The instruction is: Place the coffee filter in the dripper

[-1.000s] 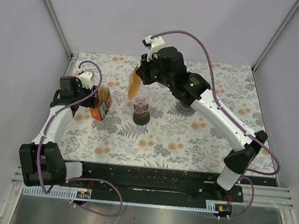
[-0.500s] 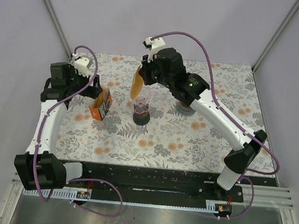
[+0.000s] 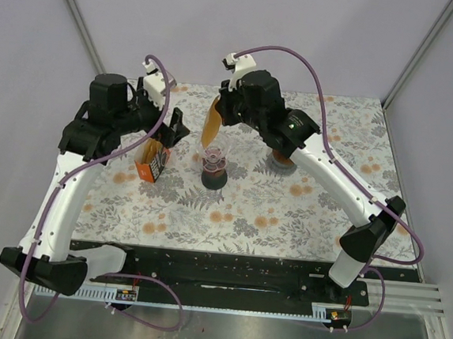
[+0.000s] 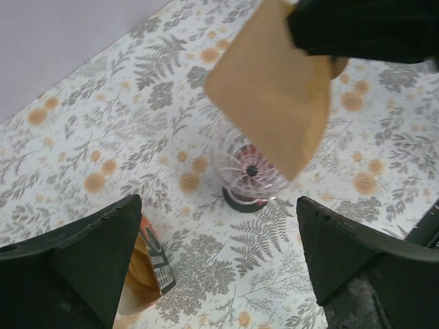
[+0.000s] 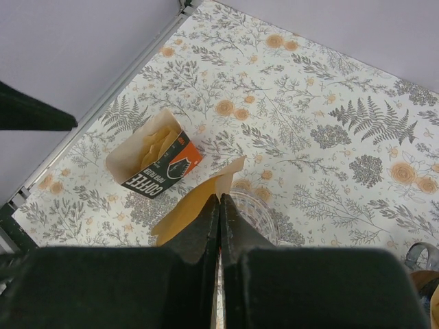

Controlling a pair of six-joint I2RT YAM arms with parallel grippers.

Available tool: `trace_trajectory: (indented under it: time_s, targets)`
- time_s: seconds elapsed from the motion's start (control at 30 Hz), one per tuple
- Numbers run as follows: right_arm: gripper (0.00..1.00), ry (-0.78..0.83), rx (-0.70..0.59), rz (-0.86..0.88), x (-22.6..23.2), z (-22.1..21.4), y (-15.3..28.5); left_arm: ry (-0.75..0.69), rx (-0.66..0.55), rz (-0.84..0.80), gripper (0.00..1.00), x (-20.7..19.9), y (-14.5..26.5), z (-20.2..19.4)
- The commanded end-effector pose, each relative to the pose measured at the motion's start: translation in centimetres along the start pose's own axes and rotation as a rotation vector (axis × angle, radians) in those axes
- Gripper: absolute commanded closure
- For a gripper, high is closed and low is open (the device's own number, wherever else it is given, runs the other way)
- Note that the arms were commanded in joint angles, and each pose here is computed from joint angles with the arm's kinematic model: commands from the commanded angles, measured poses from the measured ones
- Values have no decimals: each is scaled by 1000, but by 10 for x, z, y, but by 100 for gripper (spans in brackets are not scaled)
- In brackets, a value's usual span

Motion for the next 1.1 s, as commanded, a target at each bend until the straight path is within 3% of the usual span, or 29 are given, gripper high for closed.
trace_trajectory:
  time_s: [0.0,0.23,0.3,0.47,0.53,0.93,1.07]
  targets:
    - [100,-31,-58,0,1,17,15,-63,-34,-66,1,-26,5,31]
    - [100,-45,-56,7,1,18,18,-114,10,-26,2,-40,-24,39]
    - [100,-47,-56,5,1,17,18,-116,18,9,7,-38,-31,40]
    - [100,-51,-48,6,0,15,20,-106,38,95,46,-28,-41,37]
    - [100,-51,-47,5,-1,14,20,-99,41,112,51,-26,-44,35]
    - [100,-76,-19,57,6,10,15,-93,61,154,52,-23,-62,20]
    - [100,-75,-9,56,3,8,16,-89,60,142,87,-25,-63,18]
Point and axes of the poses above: each gripper's point midway between its finger pads, its own y axis back along the fingers, its own x axis along the line the jaws close on, z = x × y, the point moved 6 cm from there along y, back along the fingers, and after that the axes turned 15 degrees about -y, right-handed, at the moved point
